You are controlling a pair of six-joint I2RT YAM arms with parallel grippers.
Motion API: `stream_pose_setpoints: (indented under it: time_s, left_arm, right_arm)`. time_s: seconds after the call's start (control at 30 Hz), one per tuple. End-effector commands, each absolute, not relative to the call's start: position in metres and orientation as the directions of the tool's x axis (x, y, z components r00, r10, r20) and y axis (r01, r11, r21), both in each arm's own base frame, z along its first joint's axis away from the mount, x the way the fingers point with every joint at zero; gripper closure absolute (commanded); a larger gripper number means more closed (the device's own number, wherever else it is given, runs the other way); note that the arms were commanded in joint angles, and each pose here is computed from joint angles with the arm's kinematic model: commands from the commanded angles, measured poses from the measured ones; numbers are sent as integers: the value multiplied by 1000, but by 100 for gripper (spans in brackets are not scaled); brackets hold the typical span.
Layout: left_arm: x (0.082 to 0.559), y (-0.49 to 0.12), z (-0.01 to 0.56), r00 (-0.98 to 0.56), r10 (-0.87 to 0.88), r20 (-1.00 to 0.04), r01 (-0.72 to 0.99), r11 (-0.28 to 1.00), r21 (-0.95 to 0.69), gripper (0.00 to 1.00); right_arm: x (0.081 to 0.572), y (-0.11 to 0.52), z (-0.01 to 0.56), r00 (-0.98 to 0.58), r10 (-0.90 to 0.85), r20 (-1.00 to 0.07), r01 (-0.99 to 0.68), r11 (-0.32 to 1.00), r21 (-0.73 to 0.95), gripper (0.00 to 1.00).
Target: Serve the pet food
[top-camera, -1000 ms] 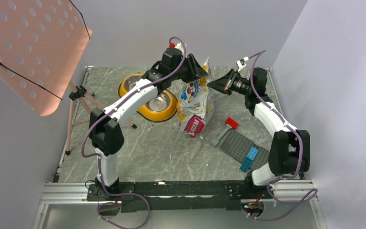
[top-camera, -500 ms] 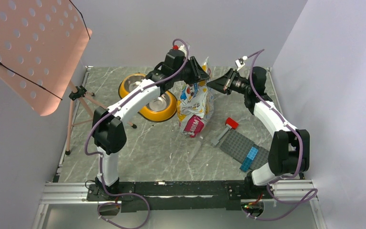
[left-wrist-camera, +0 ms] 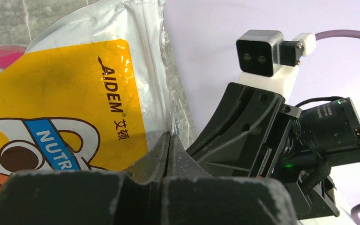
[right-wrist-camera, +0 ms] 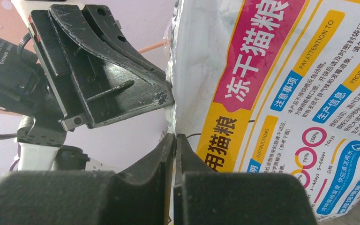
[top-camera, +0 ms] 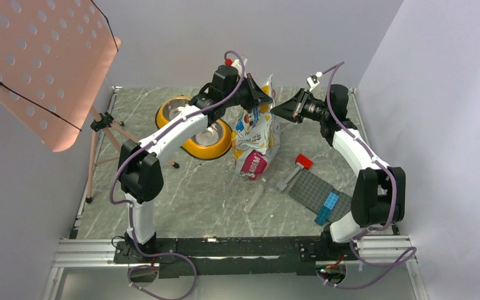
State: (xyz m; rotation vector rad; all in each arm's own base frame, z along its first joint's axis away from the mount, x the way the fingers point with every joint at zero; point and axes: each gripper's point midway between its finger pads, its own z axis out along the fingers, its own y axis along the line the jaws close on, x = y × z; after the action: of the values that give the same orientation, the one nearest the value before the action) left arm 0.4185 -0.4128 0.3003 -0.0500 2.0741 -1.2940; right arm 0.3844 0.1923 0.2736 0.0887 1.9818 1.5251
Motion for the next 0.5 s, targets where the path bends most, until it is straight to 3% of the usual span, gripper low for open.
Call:
stream_pose_setpoints:
  time_s: [0.0, 0.17, 0.37, 0.47]
  left_arm:
    - [405, -408, 340, -747, -378, -547, 385, 426, -819, 100]
    - [401, -410, 336, -767, -368, -526, 375, 409, -832, 100]
    - [400, -407, 332, -769, -365, -525, 363, 426, -828, 100]
    - [401, -404, 331, -768, -360, -530, 359, 443, -821, 100]
  right_arm:
    - [391, 198, 280, -810, 383, -444, -347, 298, 889, 90]
    - [393, 200, 284, -815, 376, -440, -359, 268, 894, 79]
    - [389, 197, 292, -815, 400, -418, -369, 197, 908, 78]
    - [393, 190, 292, -813, 416, -407, -359, 193, 913, 73]
